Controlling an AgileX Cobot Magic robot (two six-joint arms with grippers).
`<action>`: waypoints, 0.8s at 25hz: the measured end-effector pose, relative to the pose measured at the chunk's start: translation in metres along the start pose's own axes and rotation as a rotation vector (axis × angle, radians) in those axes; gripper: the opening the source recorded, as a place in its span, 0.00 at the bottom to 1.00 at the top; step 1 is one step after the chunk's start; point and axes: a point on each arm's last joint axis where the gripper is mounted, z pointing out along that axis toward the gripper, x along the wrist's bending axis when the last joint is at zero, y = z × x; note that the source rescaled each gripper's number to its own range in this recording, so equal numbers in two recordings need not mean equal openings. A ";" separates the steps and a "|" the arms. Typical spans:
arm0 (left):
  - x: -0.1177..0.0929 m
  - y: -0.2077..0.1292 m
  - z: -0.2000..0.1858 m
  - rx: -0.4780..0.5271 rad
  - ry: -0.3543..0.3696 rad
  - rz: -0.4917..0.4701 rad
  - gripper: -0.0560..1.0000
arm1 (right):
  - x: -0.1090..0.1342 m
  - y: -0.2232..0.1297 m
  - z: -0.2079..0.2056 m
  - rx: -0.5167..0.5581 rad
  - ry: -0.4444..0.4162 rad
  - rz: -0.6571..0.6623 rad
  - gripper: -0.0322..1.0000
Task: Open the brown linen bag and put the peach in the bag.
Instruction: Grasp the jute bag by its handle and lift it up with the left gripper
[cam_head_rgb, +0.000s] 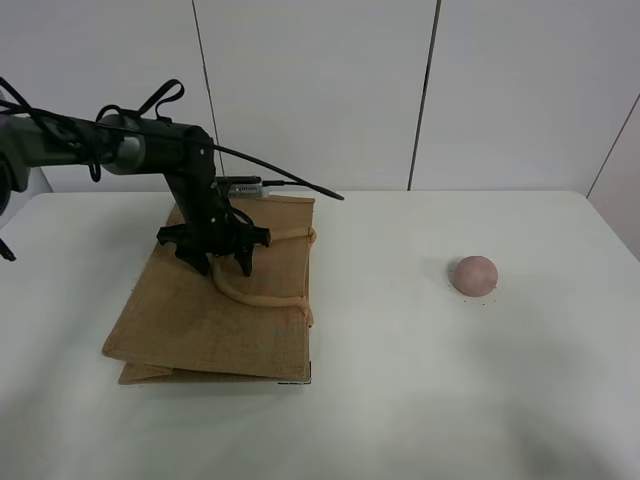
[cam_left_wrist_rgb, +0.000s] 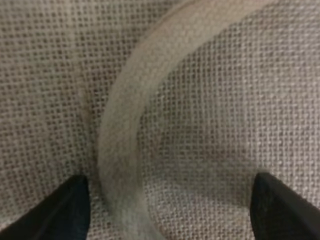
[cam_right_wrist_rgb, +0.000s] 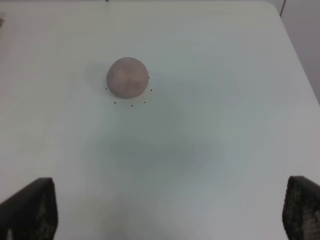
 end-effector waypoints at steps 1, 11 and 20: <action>0.000 0.000 0.003 0.006 0.003 0.001 0.94 | 0.000 0.000 0.000 0.000 0.000 0.000 1.00; 0.002 -0.001 0.023 0.026 0.019 0.008 0.89 | 0.000 0.000 0.000 0.000 0.001 0.000 1.00; 0.004 0.003 0.017 0.034 0.042 0.017 0.05 | 0.000 0.000 0.000 0.000 0.001 0.000 1.00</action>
